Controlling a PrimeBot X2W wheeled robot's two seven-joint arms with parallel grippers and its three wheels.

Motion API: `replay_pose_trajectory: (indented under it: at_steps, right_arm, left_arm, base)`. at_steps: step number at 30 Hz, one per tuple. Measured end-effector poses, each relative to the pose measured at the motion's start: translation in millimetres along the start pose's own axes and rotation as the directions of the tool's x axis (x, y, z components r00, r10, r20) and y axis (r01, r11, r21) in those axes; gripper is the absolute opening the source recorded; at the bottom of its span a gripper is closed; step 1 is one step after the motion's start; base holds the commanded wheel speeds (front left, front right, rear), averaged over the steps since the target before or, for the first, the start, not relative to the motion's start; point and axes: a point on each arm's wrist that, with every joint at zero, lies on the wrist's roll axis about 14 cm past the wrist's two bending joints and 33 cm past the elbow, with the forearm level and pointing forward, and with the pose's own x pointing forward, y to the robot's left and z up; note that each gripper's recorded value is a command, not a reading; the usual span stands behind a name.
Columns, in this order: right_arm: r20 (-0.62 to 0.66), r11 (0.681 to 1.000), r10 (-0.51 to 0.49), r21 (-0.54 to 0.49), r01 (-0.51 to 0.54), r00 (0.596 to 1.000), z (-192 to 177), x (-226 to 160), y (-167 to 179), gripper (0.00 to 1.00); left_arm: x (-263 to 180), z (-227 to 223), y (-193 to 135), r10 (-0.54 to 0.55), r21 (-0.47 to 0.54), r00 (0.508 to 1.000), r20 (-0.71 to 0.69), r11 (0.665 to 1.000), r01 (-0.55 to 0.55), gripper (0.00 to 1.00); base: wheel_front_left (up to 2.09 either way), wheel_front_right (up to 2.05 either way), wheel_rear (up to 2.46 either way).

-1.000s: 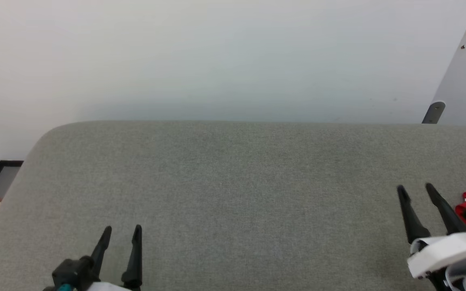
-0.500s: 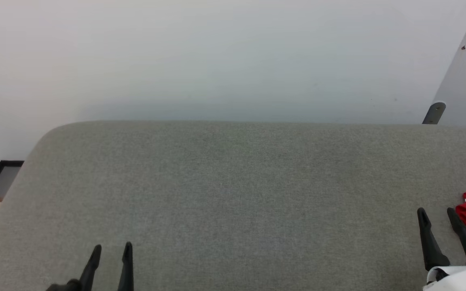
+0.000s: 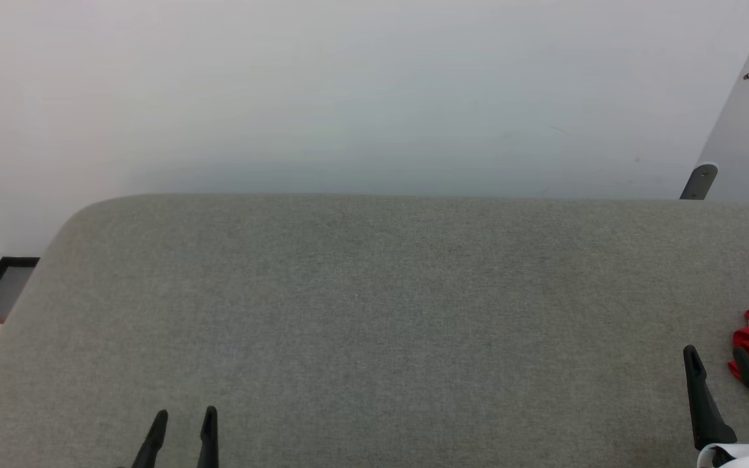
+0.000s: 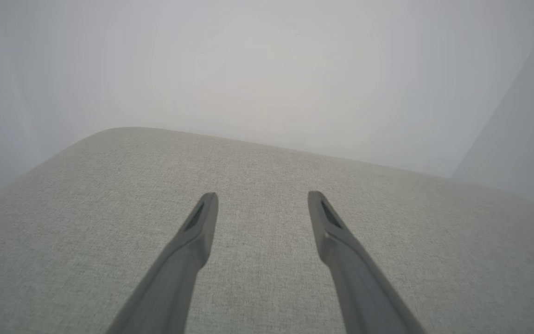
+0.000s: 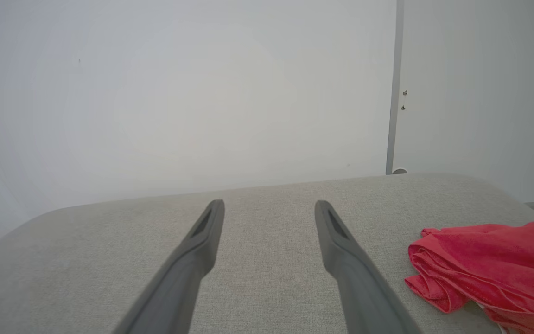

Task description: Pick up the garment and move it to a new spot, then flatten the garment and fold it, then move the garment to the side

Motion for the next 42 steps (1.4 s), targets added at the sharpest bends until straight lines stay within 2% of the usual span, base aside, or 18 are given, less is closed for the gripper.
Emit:
replay_pose_trajectory:
  at_steps: [22, 23, 28, 34, 42]
  right_arm:
    - [0.012, 1.000, -0.009, 0.023, 0.008, 1.000, 1.8, -5.1, 4.0, 1.00]
    - [0.012, 1.000, -0.007, 0.024, 0.007, 1.000, 1.6, -5.3, 4.7, 0.00]
    - [-0.047, 0.998, -0.022, 0.051, 0.024, 0.999, -17.8, -11.6, 4.7, 0.00]
    - [-0.073, 0.988, -0.046, 0.147, 0.056, 0.996, -25.3, -12.6, 0.9, 0.00]
    - [-0.080, 0.957, -0.067, 0.276, 0.087, 0.995, -27.0, -8.3, -1.7, 0.00]
  left_arm:
    - [3.3, 2.4, 0.1, -0.003, 0.011, 1.000, 0.008, 1.000, 0.003, 1.00]
    - [3.4, 2.1, 0.1, -0.007, 0.022, 1.000, 0.005, 1.000, 0.007, 0.00]
    - [-1.7, -13.6, 1.1, 0.007, 0.001, 0.999, -0.044, 1.000, -0.007, 0.00]
    - [0.8, -18.1, 4.4, 0.034, -0.099, 0.997, -0.069, 0.994, -0.041, 0.00]
    - [9.0, -17.5, 6.4, 0.058, -0.232, 0.995, -0.077, 0.970, -0.075, 0.00]
  base:
    - [0.00, 0.00, 0.00]
    - [0.00, 0.00, 0.00]
    - [0.00, 0.00, 0.00]
    - [0.00, 0.00, 0.00]
    - [0.00, 0.00, 0.00]
